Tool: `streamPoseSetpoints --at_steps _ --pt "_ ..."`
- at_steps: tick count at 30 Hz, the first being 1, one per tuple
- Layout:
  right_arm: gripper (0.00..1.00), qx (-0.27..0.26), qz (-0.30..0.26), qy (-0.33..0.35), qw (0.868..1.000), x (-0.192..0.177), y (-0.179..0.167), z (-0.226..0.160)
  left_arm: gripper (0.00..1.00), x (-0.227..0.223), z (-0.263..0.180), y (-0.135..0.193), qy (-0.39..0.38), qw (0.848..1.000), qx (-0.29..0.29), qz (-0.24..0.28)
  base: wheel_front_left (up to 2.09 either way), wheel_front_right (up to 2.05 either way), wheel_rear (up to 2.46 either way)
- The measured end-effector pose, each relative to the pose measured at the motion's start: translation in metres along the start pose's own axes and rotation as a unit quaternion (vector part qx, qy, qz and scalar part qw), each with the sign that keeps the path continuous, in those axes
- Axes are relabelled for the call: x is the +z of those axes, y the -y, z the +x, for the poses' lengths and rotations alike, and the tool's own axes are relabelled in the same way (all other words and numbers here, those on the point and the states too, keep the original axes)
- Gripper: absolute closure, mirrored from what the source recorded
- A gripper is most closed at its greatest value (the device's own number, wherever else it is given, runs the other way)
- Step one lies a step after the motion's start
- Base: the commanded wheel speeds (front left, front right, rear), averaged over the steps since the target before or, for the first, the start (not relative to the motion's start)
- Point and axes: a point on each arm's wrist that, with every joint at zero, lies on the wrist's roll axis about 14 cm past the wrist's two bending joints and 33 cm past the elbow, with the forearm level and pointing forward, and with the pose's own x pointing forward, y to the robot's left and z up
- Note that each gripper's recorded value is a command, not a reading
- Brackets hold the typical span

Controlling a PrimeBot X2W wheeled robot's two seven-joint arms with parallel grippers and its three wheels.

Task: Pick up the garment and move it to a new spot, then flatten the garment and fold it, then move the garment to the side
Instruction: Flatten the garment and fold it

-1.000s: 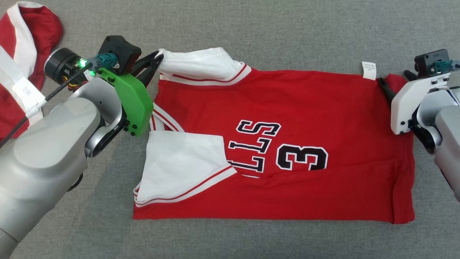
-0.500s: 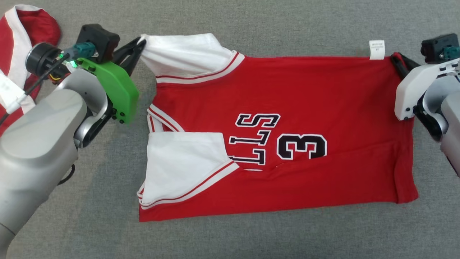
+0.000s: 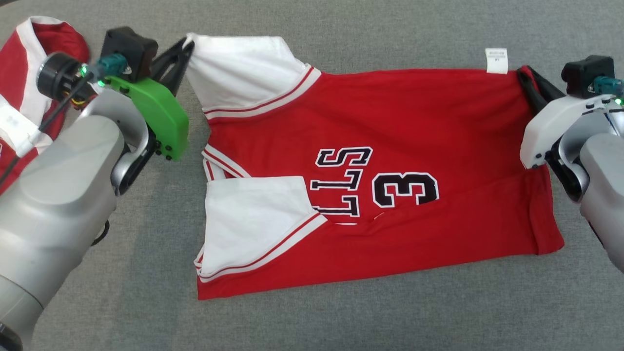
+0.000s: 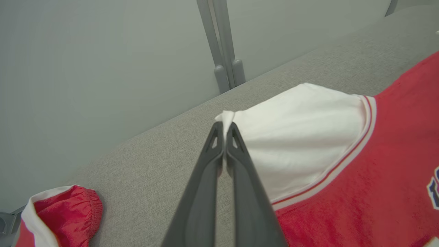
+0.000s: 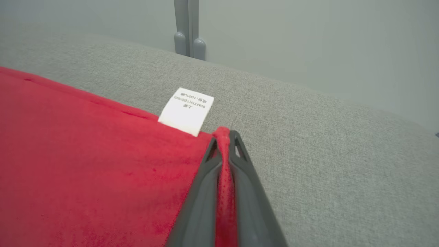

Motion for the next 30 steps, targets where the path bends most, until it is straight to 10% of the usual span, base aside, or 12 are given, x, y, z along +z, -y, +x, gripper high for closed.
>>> streamPoseSetpoints --at_steps 30 --pt "1.0 0.068 0.009 -0.09 0.994 -0.05 -0.024 -0.101 1.0 -0.082 -0.18 0.113 -0.162 0.977 -0.136 -0.02 0.0 0.0 0.0"
